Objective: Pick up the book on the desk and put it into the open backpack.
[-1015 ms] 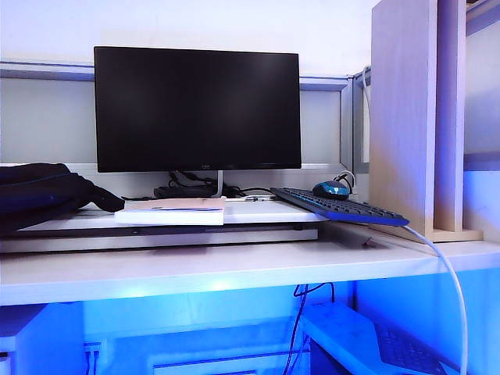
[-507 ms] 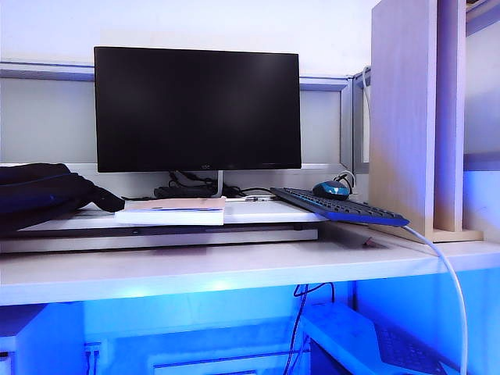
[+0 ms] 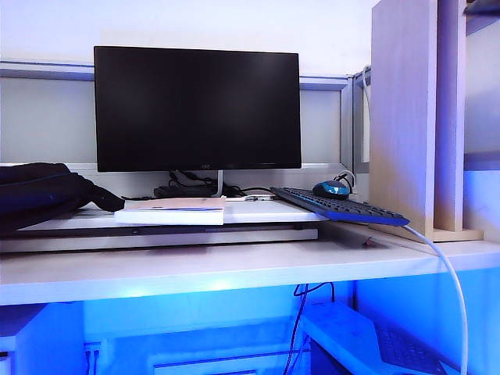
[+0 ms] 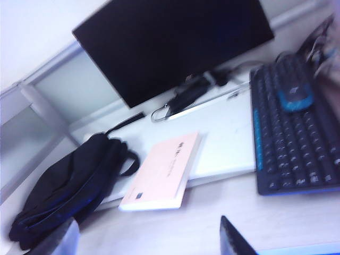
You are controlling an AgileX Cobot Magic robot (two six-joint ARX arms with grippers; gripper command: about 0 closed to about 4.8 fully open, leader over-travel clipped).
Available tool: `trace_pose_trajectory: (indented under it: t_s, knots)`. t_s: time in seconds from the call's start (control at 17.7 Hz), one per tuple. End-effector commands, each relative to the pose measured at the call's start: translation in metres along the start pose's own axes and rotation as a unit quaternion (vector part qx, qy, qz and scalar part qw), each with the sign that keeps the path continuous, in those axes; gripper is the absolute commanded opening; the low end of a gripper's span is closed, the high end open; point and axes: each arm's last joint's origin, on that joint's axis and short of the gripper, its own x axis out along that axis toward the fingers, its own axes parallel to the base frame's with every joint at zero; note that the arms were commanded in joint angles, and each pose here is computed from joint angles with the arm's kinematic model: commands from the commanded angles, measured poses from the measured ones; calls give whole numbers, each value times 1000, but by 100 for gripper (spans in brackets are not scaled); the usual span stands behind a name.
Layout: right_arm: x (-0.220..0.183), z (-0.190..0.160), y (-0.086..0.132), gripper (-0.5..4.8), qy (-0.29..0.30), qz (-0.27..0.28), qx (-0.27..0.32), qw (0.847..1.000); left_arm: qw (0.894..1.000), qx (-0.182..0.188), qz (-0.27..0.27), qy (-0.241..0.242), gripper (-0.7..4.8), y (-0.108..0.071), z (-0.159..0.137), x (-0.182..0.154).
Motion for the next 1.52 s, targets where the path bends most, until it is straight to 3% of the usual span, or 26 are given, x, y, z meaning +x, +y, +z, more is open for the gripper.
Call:
trace_pose_trajectory:
  t_s: [0.06, 0.17, 0.34, 0.56, 0.85, 1.13, 1.3, 1.52]
  knots:
    - [9, 4, -1, 338, -14, 16, -4, 1000, 1000, 3, -12, 4, 479, 11, 22, 3]
    - [18, 1, -7, 338, -5, 11, 0, 1000, 1000, -3, 8, 8, 479, 21, 22, 11]
    - [35, -10, -16, 339, 26, 7, 21, 999, 998, 19, 18, 49, 479, 34, 12, 27]
    - [51, -18, -20, 338, 33, 18, 21, 999, 997, 11, 33, 63, 479, 54, 11, 42]
    - [65, -30, -27, 338, 60, 12, 30, 998, 998, 13, 29, 63, 479, 66, 14, 57]
    - [75, -34, -33, 338, 62, 11, 35, 997, 997, 28, 24, 66, 479, 64, 22, 79]
    - [85, -36, -36, 338, 60, 16, 51, 997, 995, 21, 33, 93, 479, 71, 17, 86]
    - [99, -33, -37, 338, 65, 16, 53, 996, 994, 52, 45, 89, 479, 71, 7, 90]
